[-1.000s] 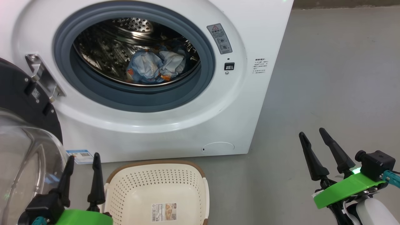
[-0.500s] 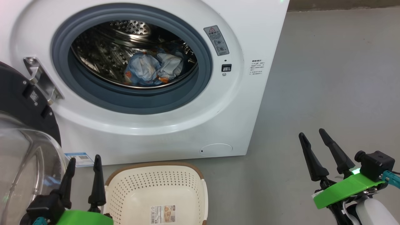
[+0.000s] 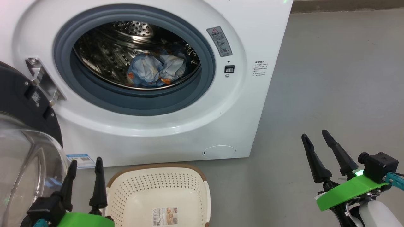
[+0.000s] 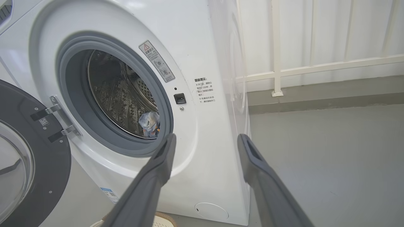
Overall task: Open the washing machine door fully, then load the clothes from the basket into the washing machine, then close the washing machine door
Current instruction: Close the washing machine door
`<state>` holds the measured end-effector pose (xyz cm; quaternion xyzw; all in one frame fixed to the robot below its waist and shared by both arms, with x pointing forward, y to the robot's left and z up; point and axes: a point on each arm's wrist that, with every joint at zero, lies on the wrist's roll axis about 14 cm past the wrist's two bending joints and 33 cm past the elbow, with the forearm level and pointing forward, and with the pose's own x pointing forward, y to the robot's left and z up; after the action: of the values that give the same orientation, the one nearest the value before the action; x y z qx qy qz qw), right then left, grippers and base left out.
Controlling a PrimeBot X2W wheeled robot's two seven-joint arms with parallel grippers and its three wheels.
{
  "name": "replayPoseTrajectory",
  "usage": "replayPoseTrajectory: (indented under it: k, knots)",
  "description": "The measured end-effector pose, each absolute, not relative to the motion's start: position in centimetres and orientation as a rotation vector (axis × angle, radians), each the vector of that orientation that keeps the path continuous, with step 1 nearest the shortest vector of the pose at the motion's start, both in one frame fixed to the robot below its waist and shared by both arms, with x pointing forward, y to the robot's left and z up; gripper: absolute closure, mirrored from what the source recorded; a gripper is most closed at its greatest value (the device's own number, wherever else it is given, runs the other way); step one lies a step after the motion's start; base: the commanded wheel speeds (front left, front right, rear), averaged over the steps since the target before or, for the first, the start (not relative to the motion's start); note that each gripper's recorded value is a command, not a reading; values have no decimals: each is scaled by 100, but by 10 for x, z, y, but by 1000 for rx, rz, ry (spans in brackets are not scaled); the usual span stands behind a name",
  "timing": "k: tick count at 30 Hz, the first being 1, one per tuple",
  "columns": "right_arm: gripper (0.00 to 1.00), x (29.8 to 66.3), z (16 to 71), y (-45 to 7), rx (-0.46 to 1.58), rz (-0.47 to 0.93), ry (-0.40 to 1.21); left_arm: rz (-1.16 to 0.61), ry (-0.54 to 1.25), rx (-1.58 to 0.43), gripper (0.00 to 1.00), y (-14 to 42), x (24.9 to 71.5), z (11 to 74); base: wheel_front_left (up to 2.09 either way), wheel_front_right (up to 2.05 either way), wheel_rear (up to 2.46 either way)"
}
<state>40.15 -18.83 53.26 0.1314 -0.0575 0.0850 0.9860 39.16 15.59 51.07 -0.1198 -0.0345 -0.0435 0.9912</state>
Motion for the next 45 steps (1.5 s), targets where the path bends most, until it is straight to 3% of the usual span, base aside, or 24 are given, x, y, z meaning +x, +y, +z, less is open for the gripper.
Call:
replayPoseTrajectory:
  k: [36,45]
  knots:
    - [0,397,534,-186,256,183,-116,-100,-84,-249,0,152,389,516,0,0,0]
    - [0,398,532,-185,256,185,-108,-101,-82,-250,0,152,390,515,-80,80,0]
